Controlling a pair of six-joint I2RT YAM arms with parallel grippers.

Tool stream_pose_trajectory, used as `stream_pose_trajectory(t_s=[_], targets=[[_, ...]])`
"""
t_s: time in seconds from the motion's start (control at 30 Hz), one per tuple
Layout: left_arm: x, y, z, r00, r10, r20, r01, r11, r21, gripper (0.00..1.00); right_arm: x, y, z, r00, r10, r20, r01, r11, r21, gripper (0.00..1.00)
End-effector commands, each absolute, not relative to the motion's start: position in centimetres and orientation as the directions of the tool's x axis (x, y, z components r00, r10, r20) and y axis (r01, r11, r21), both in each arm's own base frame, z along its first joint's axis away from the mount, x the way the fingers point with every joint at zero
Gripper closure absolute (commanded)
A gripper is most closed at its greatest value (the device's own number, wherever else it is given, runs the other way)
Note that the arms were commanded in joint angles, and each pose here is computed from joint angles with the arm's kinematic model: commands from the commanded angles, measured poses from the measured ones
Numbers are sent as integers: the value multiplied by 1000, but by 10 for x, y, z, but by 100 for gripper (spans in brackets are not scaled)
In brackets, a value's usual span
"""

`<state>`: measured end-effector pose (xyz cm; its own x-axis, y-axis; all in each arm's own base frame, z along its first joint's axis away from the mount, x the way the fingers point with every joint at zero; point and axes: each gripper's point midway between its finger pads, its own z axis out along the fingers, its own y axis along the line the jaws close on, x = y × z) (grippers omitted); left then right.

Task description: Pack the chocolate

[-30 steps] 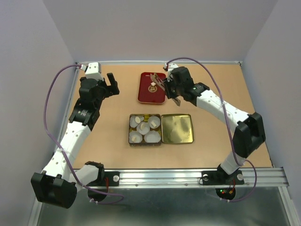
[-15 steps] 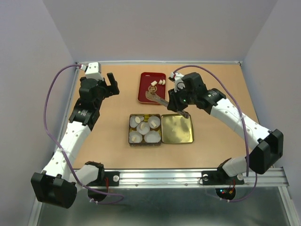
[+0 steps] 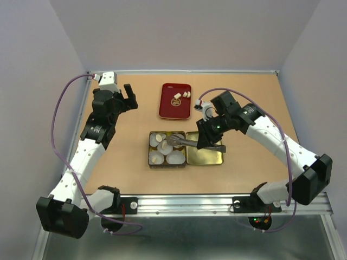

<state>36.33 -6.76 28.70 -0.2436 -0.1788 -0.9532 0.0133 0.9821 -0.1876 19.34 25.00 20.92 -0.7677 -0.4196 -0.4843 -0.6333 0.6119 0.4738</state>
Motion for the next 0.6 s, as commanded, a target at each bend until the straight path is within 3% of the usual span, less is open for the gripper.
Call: stream_pose_trajectory(t_s=[0.0, 0.23, 0.57], targets=[[365, -69, 321, -161, -187, -969, 33, 980, -195, 1, 169, 248, 228, -795, -421, -437, -606, 585, 539, 68], [363, -68, 324, -152, -188, -970, 35, 980, -195, 1, 156, 241, 221, -825, -432, -364, -565, 620, 545, 68], [361, -67, 326, -145, -189, -971, 33, 980, -196, 1, 157, 243, 213, -819, -453, -352, -573, 623, 533, 63]])
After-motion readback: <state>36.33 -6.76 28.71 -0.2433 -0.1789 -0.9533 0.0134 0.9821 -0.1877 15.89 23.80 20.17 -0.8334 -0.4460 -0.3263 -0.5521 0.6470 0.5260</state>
